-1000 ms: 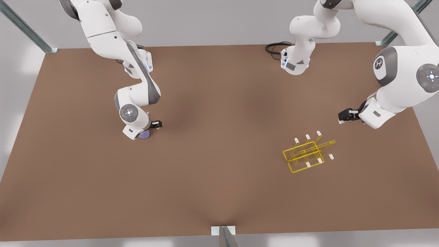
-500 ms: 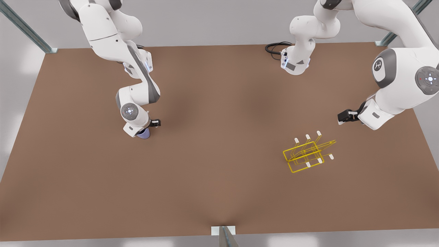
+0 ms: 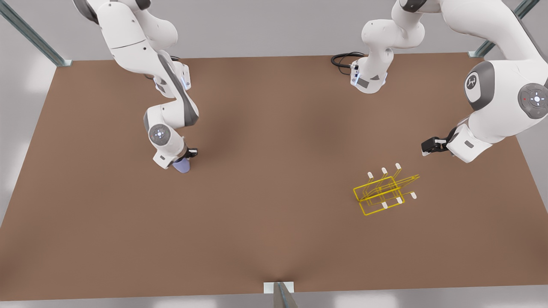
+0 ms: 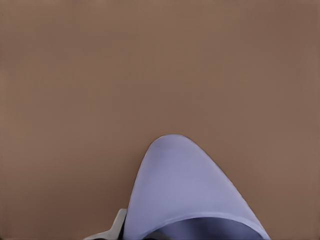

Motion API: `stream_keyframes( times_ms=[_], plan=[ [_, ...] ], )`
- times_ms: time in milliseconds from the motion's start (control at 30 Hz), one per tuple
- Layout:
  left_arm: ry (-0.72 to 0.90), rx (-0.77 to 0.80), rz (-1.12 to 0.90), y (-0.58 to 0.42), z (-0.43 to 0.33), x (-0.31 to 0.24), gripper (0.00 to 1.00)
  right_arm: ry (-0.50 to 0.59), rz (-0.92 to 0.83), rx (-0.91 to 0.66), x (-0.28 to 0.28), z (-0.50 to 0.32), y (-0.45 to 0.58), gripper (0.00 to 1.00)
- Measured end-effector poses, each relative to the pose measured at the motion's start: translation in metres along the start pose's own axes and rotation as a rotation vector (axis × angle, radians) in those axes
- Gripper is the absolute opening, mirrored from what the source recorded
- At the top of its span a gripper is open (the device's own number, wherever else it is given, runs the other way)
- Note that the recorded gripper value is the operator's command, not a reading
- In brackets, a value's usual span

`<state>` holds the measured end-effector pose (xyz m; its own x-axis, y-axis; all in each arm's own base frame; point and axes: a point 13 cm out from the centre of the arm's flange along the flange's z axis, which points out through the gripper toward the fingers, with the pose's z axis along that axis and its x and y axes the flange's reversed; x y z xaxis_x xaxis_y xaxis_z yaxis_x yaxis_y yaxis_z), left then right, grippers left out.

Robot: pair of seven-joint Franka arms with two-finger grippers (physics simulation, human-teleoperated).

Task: Place the cup on the cup holder

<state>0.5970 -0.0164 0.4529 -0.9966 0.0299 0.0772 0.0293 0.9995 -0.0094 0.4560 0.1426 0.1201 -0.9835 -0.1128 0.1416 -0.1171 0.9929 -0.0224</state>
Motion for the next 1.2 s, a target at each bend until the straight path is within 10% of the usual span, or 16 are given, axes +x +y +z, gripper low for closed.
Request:
stream_keyframes(
  times_ms=[300,500,800,1200],
  plan=[
    [-0.006,-0.001,0.001,-0.001,-0.003,0.000,1.00,-0.121,-0.038,-0.268,-0.058,-0.103,0.152,0.21],
    [-0.005,-0.001,0.006,-0.005,-0.002,-0.001,1.00,0.122,0.056,-0.787,-0.036,-0.110,0.389,0.21],
    [-0.014,-0.002,0.006,-0.008,-0.007,0.001,1.00,0.433,0.288,-1.234,0.007,-0.022,0.457,0.21],
    [-0.046,-0.007,0.010,-0.007,-0.021,0.000,1.00,0.071,0.026,-1.367,-0.116,0.004,0.378,0.21]
  ],
)
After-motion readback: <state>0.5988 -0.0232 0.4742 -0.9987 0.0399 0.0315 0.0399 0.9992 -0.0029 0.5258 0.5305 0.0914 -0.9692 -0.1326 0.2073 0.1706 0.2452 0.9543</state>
